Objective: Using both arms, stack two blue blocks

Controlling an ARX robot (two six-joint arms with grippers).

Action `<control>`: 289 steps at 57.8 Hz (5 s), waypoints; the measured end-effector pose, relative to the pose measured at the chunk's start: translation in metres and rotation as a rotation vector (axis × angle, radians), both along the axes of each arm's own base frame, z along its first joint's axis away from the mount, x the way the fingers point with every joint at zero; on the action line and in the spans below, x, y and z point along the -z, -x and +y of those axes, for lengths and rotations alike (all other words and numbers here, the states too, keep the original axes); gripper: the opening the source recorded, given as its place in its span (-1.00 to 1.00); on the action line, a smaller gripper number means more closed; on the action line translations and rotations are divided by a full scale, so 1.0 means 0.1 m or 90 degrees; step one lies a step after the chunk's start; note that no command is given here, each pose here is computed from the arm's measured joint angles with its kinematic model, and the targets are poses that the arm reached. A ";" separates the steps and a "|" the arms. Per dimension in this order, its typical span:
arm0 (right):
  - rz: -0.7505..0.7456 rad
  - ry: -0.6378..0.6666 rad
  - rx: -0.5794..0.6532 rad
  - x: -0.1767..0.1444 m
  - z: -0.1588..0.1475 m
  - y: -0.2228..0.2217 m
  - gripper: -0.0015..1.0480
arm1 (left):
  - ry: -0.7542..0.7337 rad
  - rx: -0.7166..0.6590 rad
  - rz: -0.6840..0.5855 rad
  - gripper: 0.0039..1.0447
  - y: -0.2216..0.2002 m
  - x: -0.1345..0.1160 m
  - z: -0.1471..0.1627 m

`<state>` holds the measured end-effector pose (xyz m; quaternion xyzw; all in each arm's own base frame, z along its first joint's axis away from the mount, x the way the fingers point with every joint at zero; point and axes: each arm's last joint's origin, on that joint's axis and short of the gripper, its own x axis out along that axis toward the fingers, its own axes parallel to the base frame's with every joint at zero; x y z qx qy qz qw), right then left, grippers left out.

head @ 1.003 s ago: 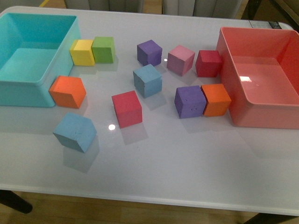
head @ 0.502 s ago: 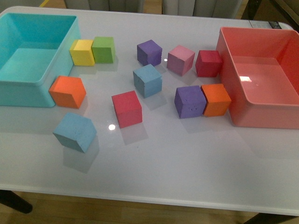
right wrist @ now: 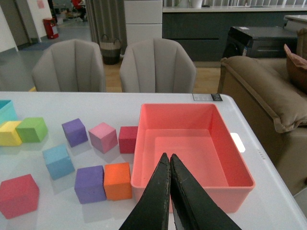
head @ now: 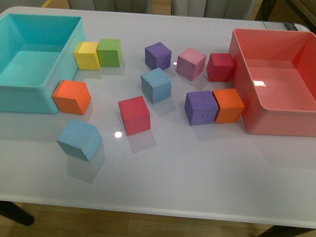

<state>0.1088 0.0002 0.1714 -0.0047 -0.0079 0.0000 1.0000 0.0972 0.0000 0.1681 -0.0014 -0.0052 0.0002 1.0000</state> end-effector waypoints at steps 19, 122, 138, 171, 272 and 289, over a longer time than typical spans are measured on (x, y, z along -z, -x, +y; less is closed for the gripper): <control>0.003 -0.001 0.000 0.03 0.00 0.12 -0.96 | 0.000 0.000 0.000 0.84 0.00 0.00 0.00; 0.002 -0.002 -0.001 0.03 0.00 0.12 0.83 | -0.145 0.180 0.633 0.84 -2.08 1.07 -0.87; 0.002 -0.002 -0.001 0.03 0.00 0.12 0.83 | -0.160 0.196 0.658 0.84 -2.18 1.20 -0.89; 0.002 -0.002 -0.001 0.03 0.00 0.12 0.83 | -0.171 0.194 0.686 0.84 -2.37 1.39 -0.89; 0.002 -0.002 -0.001 0.03 0.00 0.12 0.83 | -0.185 0.271 0.583 -0.19 -3.13 0.25 -1.77; 0.002 -0.002 -0.001 0.03 0.00 0.12 0.83 | -0.205 0.287 0.591 -0.21 -3.48 0.41 -2.02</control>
